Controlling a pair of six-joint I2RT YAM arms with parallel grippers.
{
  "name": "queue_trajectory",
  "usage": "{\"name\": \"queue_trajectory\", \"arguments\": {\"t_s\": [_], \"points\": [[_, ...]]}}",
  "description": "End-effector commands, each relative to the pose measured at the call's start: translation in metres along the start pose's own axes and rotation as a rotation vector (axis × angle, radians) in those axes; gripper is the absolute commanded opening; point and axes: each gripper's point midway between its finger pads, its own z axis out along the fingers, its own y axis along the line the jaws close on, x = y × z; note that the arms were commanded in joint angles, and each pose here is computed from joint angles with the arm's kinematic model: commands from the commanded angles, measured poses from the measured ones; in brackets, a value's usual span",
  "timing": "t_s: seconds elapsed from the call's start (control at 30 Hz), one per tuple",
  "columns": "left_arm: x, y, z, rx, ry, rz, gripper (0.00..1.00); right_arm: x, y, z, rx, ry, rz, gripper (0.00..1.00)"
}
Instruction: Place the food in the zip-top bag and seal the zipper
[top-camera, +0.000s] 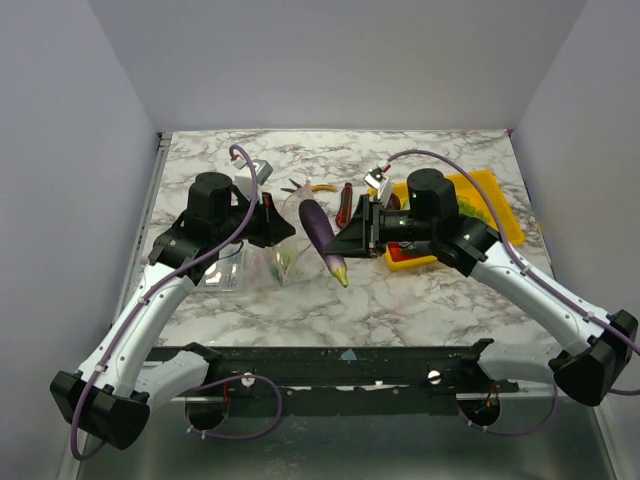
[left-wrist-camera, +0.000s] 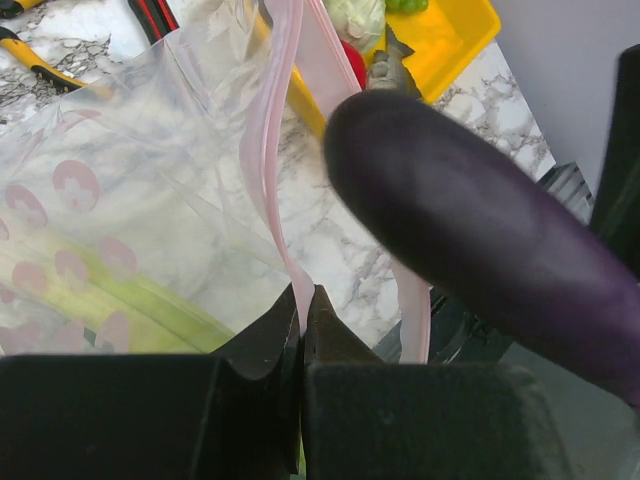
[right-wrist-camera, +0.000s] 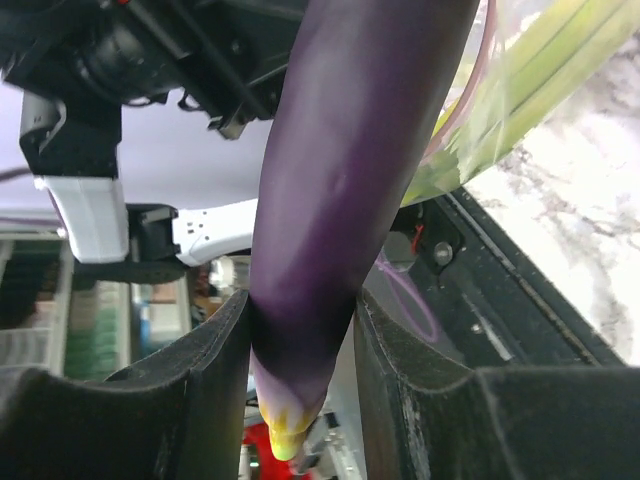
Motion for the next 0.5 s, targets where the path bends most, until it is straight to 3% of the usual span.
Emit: {"name": "queue_trajectory", "arguments": {"t_s": [0.0,0.27,0.4,0.47], "points": [[-0.005,-0.004,-0.001,0.026,-0.018,0.01,0.0,-0.004,0.006,0.017,-0.054,0.022,0.188,0.1],[-0.006,-0.005,-0.002,0.026,-0.025,0.014,0.0,-0.043,0.016,0.038,-0.081,-0.074,0.308,0.36],[-0.006,-0.006,-0.003,0.03,-0.028,0.016,0.0,-0.065,0.017,0.045,-0.046,-0.142,0.277,0.53],[-0.006,-0.005,-0.004,0.026,-0.032,0.017,0.0,-0.068,0.017,0.046,-0.043,-0.152,0.259,0.57]]}}
